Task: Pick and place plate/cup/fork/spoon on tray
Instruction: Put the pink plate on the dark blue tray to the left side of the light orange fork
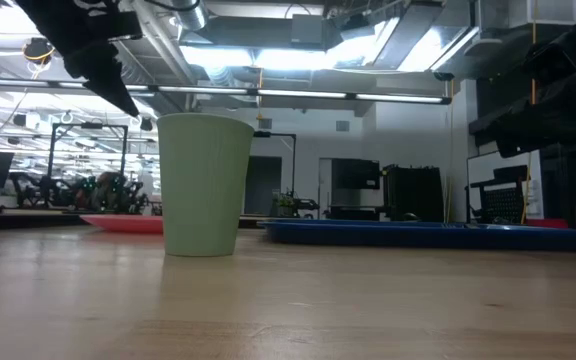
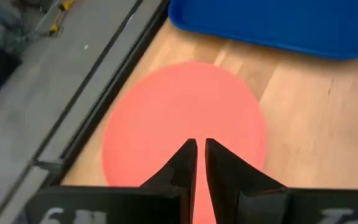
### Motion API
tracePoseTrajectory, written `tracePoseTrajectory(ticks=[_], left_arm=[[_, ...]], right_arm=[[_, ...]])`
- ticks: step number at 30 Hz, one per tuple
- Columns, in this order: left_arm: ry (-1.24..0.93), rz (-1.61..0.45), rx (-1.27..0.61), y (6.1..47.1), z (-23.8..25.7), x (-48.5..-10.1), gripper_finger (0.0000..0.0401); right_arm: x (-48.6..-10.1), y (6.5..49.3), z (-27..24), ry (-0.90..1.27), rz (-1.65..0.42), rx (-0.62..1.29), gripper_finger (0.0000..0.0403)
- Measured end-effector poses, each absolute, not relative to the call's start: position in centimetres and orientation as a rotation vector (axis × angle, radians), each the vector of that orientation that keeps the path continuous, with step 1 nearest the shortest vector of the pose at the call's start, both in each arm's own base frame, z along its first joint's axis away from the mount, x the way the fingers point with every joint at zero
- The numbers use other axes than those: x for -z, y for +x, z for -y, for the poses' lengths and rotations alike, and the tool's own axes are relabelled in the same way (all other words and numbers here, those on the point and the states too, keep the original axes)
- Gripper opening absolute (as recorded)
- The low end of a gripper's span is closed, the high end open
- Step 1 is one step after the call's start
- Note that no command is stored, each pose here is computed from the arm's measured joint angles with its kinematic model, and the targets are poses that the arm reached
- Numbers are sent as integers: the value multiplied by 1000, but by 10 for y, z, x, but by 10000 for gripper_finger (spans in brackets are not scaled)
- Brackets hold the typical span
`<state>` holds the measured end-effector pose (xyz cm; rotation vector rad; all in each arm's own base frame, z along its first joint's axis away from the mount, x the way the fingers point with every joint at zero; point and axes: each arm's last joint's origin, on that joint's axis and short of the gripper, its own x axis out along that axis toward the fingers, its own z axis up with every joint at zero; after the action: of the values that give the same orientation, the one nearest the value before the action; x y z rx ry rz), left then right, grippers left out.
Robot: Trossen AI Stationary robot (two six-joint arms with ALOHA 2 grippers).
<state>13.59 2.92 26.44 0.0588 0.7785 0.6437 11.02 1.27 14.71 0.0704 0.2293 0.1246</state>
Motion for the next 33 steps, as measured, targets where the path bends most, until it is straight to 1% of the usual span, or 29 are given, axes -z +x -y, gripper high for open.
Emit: tracePoseTrajectory(ticks=[6,9,13,17,23,33], left_arm=[[2,-762,-666,137,-29,-264,27],[-69,-743,-684,137,-29,-263,27],[-56,-880,-580,145,-27,-238,27],[2,-938,-502,162,-25,-218,27],[13,-1081,-515,177,-26,-194,27],[49,-1166,-508,203,-28,-164,27]], right_arm=[[-147,110,-13,140,-234,-116,95],[-147,110,-13,142,-234,-116,95],[-147,110,-13,144,-234,-116,95],[-147,110,-13,146,-233,-116,95],[-148,110,-13,192,-230,-112,95],[-148,110,-13,199,-231,-113,95]])
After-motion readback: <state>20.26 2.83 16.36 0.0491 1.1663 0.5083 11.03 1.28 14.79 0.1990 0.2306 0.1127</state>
